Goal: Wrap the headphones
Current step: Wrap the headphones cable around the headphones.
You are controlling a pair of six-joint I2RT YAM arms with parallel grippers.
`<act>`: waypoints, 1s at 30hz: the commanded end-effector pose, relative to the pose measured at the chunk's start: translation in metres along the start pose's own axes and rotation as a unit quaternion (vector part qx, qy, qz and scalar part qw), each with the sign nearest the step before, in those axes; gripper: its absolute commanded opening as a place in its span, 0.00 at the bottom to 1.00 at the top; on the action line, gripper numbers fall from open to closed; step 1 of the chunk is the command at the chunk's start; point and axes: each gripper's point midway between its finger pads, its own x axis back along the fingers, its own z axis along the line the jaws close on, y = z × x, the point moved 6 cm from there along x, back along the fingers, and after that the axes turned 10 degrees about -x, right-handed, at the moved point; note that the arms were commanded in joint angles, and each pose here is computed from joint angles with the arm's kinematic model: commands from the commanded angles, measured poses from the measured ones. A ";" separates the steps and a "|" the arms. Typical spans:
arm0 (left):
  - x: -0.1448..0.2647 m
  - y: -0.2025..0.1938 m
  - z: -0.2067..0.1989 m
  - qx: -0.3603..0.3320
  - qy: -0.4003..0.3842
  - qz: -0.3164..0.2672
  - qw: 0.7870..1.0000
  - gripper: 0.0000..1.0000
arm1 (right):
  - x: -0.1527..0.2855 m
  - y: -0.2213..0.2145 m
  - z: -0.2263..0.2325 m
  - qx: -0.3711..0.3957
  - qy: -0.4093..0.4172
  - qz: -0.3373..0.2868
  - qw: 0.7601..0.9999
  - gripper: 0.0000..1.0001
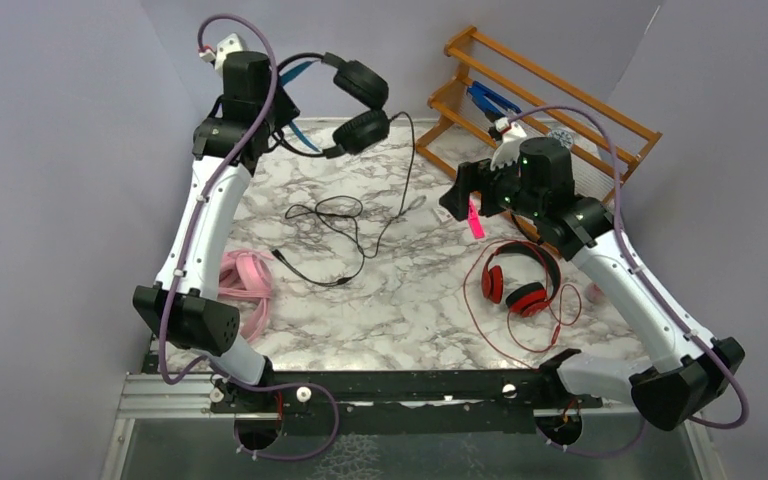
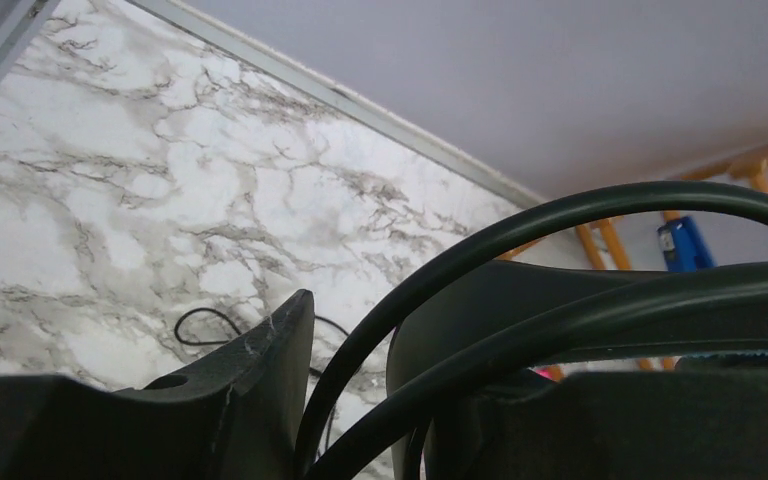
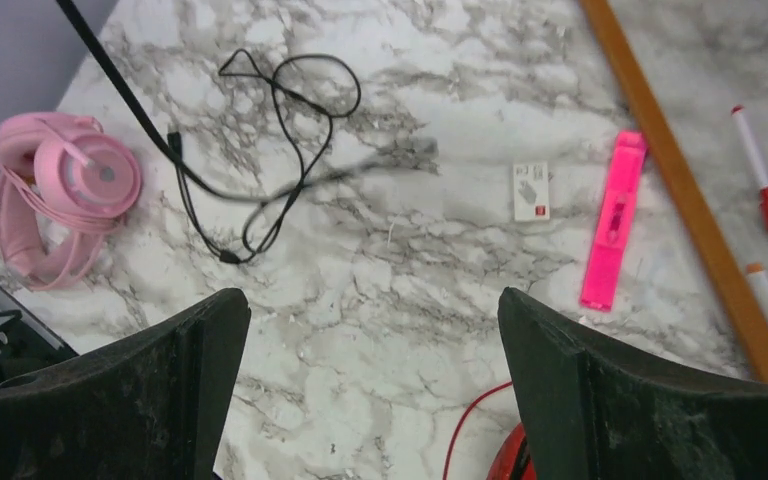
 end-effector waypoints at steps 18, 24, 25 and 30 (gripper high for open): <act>0.045 0.089 -0.039 0.188 -0.136 -0.098 0.968 0.00 | -0.132 -0.096 0.051 -0.107 0.215 -0.093 0.966 0.99; 0.050 0.096 -0.038 0.192 -0.134 -0.110 0.966 0.00 | -0.153 -0.076 0.038 -0.134 0.153 -0.165 0.965 0.93; 0.051 0.097 -0.039 0.190 -0.135 -0.112 0.966 0.00 | -0.157 -0.073 0.040 -0.132 0.155 -0.168 0.965 0.90; 0.055 0.104 -0.040 0.186 -0.141 -0.121 0.965 0.00 | -0.179 -0.059 0.047 -0.137 0.173 -0.192 0.956 0.71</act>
